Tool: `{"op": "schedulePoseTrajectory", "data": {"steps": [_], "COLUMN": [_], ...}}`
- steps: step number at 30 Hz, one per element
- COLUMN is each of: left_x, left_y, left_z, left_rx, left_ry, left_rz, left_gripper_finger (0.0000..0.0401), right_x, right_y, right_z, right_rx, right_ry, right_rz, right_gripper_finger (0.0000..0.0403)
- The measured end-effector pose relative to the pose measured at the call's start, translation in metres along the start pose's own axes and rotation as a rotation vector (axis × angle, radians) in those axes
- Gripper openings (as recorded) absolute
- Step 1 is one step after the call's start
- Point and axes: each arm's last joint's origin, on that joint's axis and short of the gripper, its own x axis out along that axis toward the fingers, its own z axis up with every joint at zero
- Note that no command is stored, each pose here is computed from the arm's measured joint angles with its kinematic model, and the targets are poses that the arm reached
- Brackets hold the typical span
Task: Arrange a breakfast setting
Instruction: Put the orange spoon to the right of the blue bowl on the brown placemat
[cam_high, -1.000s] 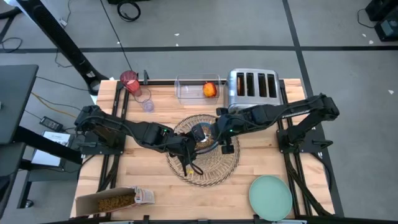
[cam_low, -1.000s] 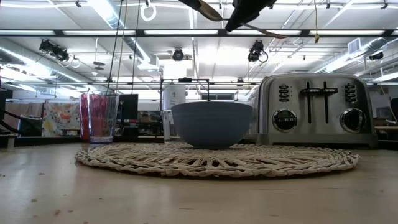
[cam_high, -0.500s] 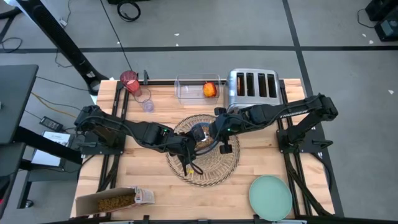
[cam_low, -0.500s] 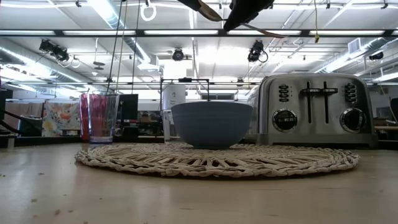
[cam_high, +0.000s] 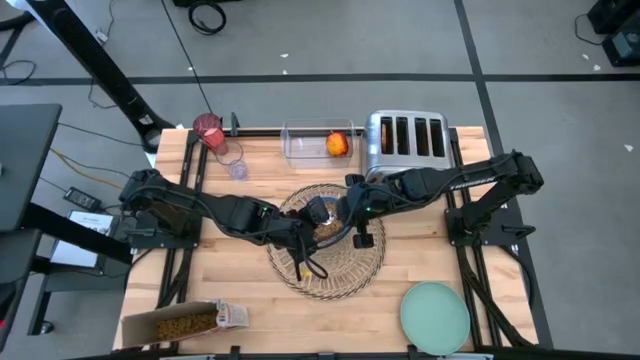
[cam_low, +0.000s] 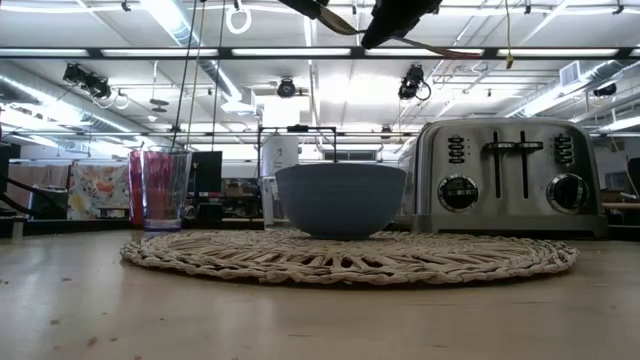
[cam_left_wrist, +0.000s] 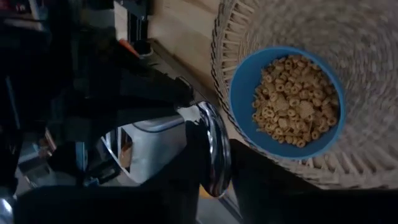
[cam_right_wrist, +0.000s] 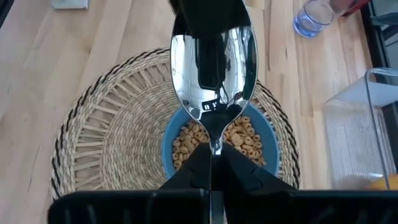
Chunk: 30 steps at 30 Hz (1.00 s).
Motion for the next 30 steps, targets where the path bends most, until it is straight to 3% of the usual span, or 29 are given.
{"op": "schedulePoseTrajectory", "data": {"steps": [5, 9, 13, 18, 21, 25, 30], "left_x": [-0.011, -0.035, -0.064, -0.089, -0.099, -0.106, -0.108], "left_y": [0.001, -0.001, -0.001, 0.001, 0.002, 0.002, 0.004], "left_z": [-0.009, -0.028, -0.051, -0.074, -0.082, -0.087, -0.088], "left_rx": [-0.107, -0.258, -0.58, -1.069, -1.255, -1.347, -1.379], "left_ry": [0.037, 0.126, 0.129, 0.107, 0.083, 0.056, 0.044], "left_rz": [0.006, 0.027, 0.043, 0.091, 0.114, 0.125, 0.14], "left_gripper_finger": [0.0155, 0.0195, 0.0212, 0.0207, 0.0201, 0.0195, 0.0192], "right_x": [-0.006, -0.017, -0.019, -0.009, -0.004, 0.008, 0.032], "right_y": [-0.001, 0.001, 0.014, 0.037, 0.049, 0.057, 0.057], "right_z": [-0.005, -0.015, -0.026, -0.047, -0.063, -0.082, -0.102], "right_rx": [0.097, 0.306, 0.548, 0.984, 1.188, 1.363, 1.468], "right_ry": [0.036, 0.115, 0.218, 0.274, 0.304, 0.314, 0.254], "right_rz": [-0.012, -0.036, -0.114, -0.237, -0.307, -0.382, -0.456], "right_gripper_finger": [0.0017, 0.0017, 0.0017, 0.0017, 0.0017, 0.0017, 0.0017]}}
